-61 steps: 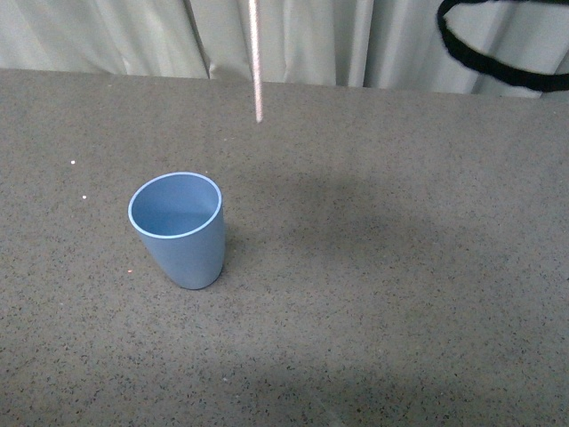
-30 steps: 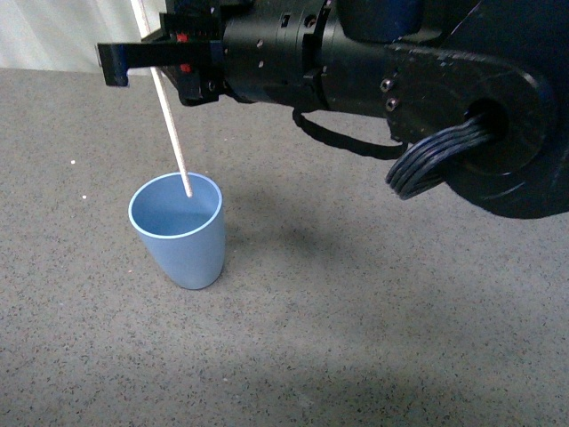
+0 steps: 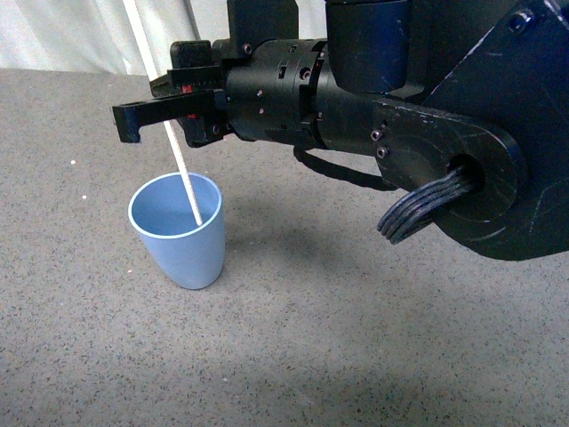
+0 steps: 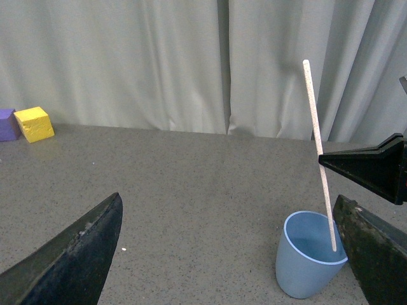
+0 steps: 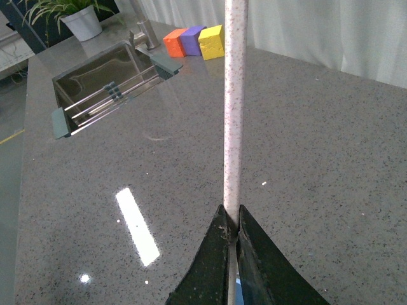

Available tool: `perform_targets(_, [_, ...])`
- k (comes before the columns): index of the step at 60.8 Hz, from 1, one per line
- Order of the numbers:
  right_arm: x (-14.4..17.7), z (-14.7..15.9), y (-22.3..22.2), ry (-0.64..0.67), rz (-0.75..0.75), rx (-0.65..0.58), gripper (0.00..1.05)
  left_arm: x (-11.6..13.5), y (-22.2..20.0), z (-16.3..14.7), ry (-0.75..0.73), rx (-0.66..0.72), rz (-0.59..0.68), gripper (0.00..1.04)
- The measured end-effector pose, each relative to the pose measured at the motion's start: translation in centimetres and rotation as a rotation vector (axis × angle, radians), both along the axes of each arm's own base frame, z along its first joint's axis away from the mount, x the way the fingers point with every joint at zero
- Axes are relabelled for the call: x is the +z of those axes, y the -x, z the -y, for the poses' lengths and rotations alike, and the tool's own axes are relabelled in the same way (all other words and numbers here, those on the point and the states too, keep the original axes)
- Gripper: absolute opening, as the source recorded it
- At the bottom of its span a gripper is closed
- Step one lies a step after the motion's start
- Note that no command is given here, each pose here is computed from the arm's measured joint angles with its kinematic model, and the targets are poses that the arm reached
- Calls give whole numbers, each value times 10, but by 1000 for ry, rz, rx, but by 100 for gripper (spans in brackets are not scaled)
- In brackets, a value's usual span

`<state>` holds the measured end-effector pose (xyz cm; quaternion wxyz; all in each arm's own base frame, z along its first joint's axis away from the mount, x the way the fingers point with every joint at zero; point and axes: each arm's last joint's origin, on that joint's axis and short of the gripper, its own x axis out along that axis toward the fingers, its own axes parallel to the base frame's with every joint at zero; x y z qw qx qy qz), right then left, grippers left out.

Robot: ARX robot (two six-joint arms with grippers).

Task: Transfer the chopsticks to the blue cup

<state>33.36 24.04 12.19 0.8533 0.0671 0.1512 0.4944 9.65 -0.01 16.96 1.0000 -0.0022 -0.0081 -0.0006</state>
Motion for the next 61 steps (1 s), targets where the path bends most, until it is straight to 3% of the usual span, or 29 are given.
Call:
perform_targets(27, [11, 10, 11, 3, 44, -18, 95, 0, 0, 0, 0, 0, 0, 98])
perform_targets(33, [18, 17, 11, 7, 52, -85, 95, 0, 0, 0, 0, 0, 0, 98])
perform_targets(41, [23, 40, 4, 74, 15, -282, 95, 0, 0, 0, 0, 0, 0, 98])
perform_targets(61, [36, 141, 20, 181, -4, -704, 95, 0, 0, 0, 0, 0, 0, 98])
